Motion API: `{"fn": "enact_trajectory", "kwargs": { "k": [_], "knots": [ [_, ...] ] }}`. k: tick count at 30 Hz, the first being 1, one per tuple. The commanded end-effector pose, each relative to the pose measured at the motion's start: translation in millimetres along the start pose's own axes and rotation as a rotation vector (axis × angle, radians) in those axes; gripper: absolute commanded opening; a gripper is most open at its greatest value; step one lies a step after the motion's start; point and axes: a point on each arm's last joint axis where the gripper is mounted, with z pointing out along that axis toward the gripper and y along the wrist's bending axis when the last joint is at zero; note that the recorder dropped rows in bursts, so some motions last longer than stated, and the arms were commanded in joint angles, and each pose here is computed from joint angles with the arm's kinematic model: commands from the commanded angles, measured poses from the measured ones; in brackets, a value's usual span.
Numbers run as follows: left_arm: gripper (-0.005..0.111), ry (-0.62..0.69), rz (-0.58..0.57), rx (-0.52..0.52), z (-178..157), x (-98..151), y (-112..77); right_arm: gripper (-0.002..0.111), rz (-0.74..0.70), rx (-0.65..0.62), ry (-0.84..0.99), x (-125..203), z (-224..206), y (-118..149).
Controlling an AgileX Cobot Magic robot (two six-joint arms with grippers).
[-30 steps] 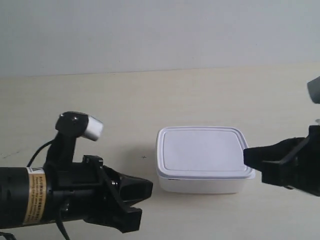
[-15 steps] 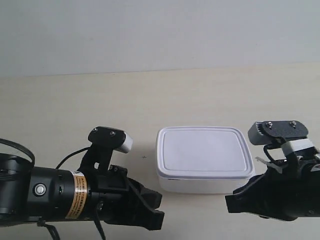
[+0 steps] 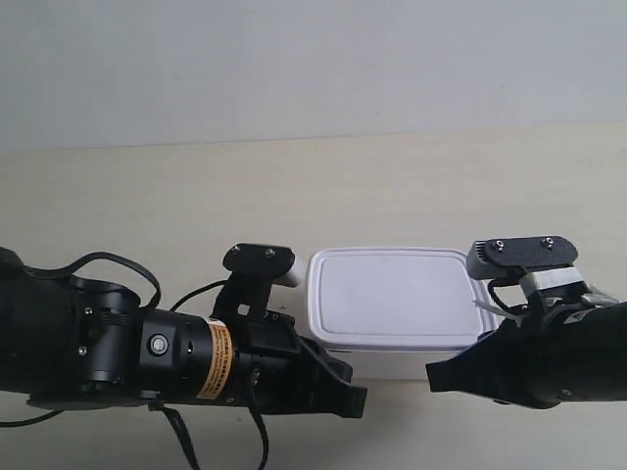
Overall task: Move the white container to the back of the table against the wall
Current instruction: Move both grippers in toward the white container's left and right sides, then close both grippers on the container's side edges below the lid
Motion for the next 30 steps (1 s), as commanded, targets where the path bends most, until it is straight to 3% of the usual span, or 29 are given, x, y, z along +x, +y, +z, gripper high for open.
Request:
{"fn": "enact_trajectory", "kwargs": {
  "k": [1,13,20,30],
  "knots": [
    [0.0,-0.001,-0.017,0.001,8.6,-2.8,-0.8,0.0,-0.007,0.034,-0.026,-4.5,5.3,-2.4],
    [0.0,-0.015,-0.044,-0.018,24.9,-13.5,1.6,0.0,-0.036,0.034,-0.019,-14.1,14.3,0.4],
    [0.0,-0.018,-0.031,-0.101,26.3,-26.4,4.8,0.0,-0.036,0.043,-0.029,-23.5,22.3,1.8],
    [0.0,-0.023,-0.01,-0.129,31.0,-35.8,5.0,0.0,-0.038,0.039,-0.027,-36.3,34.1,5.7]
  ]
}}
